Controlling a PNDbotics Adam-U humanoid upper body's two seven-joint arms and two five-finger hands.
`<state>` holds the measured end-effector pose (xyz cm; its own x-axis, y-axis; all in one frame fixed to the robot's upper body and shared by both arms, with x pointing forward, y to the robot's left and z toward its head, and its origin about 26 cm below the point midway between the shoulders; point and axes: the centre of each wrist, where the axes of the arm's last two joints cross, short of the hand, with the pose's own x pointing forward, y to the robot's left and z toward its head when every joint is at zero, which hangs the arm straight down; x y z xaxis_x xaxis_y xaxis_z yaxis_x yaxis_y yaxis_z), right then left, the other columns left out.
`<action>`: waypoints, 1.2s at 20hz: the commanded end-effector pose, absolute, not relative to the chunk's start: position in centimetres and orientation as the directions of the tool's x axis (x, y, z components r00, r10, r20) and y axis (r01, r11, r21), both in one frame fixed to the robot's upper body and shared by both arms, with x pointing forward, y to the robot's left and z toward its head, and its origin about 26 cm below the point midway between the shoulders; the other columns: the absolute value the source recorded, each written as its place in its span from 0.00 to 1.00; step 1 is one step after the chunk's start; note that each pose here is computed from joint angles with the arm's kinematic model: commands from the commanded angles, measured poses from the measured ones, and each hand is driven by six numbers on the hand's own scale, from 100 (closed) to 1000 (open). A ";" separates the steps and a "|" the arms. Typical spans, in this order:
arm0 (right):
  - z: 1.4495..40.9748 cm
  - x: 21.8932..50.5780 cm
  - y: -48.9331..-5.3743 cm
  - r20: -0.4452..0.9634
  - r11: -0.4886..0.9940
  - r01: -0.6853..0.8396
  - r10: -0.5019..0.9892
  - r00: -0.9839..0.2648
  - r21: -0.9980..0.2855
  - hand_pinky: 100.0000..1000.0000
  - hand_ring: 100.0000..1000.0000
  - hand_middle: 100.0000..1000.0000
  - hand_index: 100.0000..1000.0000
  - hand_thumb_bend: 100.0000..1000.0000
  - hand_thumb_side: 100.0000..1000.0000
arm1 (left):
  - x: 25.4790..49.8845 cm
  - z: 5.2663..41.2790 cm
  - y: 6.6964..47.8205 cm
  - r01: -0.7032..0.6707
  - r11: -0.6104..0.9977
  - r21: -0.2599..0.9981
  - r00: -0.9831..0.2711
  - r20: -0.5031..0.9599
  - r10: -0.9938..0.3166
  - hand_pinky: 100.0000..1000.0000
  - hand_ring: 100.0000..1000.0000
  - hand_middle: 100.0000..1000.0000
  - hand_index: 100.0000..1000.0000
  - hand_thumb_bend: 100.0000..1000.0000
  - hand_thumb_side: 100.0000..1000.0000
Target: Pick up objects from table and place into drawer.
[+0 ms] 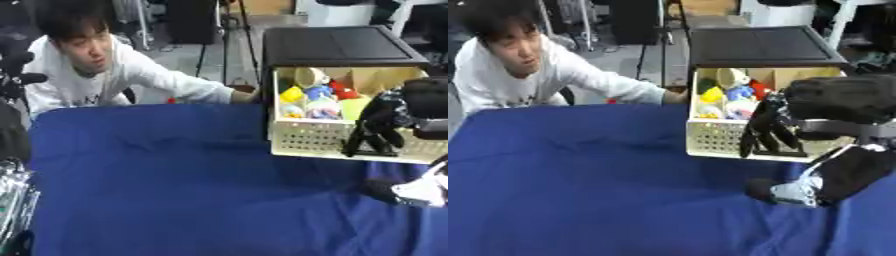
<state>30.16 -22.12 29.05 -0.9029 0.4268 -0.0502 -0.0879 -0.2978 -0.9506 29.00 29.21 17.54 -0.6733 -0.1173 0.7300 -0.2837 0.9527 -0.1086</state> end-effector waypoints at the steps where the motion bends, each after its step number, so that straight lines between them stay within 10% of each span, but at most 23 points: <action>1: 28.9 30.0 -22.3 -0.069 -0.330 -0.099 0.463 -0.884 -0.939 0.00 0.30 0.36 0.64 0.29 0.72 | 28.9 18.0 29.2 -0.275 0.956 -0.104 -0.684 0.720 -0.119 0.51 0.64 0.67 0.88 0.41 0.92; 24: 23.8 29.8 -23.6 -0.016 -0.296 -0.282 0.716 -0.698 -0.913 0.00 0.32 0.39 0.68 0.30 0.69 | 28.7 17.3 28.9 -0.273 0.954 -0.126 -0.667 0.739 -0.093 0.50 0.63 0.67 0.88 0.40 0.93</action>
<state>29.84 -23.37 23.08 -0.7119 0.7022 0.0145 -0.3096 -0.2953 -0.9038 28.84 28.78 16.71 -0.6517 -0.0887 0.7533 -0.2766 0.9525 -0.1272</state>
